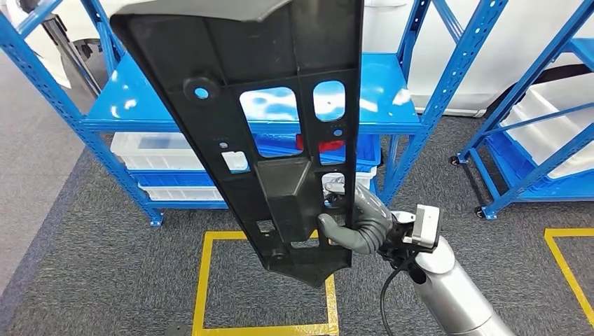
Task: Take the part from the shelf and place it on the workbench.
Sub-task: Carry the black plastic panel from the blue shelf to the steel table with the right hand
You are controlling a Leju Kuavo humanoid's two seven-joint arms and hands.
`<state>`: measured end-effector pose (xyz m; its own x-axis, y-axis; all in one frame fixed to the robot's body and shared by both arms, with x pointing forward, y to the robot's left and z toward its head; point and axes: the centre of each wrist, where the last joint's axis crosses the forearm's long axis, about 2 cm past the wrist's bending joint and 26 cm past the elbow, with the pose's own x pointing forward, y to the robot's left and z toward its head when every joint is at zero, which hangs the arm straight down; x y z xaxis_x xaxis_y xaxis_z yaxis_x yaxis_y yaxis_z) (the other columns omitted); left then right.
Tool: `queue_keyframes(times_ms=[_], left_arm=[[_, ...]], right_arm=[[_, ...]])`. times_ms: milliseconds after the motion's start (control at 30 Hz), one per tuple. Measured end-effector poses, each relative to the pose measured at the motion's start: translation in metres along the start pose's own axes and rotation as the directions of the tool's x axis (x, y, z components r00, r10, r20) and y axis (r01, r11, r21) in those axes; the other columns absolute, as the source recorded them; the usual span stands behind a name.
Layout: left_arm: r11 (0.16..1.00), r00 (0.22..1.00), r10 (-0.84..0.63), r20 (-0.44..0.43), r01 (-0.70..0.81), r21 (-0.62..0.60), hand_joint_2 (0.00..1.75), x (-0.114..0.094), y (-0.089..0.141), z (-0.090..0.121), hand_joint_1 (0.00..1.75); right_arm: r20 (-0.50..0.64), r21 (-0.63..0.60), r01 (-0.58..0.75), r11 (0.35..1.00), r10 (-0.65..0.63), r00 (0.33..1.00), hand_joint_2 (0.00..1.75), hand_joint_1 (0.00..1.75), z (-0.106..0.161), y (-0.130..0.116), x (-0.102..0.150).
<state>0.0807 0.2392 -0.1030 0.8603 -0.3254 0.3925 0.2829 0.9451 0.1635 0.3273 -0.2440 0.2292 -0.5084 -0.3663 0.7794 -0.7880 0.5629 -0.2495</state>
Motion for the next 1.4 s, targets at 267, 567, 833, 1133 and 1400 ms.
queue_keyframes(times_ms=[267,567,833,1133,1400], left_arm=[[1.0,1.0,-0.001,0.001,0.001,-0.001,1.75,0.0004,-0.0002,0.0,0.0],[1.0,1.0,0.001,-0.002,-0.001,0.003,1.75,0.0004,-0.0001,0.0,0.0],[1.0,1.0,0.001,-0.003,-0.001,0.007,1.75,-0.0002,0.0011,-0.0002,0.0],[1.0,1.0,0.009,0.0,-0.009,0.013,1.75,-0.0007,0.0012,-0.0001,0.0],[1.0,1.0,0.005,-0.003,-0.005,0.013,1.75,-0.0014,0.0008,0.0002,0.0]], right_arm=[[-0.008,-0.01,0.006,1.0,-0.006,1.0,1.75,1.69,0.0038,0.0028,-0.0015],[0.007,-0.007,0.007,1.0,-0.007,1.0,1.75,1.69,0.0018,0.0047,0.0005],[0.006,-0.008,0.013,1.0,-0.012,1.0,1.75,1.69,0.0024,0.0068,-0.0006],[0.007,-0.007,0.016,1.0,-0.016,1.0,1.75,1.69,0.0017,0.0066,-0.0005],[0.015,-0.012,0.028,1.0,-0.028,0.999,1.75,1.69,-0.0007,0.0032,0.0016]])
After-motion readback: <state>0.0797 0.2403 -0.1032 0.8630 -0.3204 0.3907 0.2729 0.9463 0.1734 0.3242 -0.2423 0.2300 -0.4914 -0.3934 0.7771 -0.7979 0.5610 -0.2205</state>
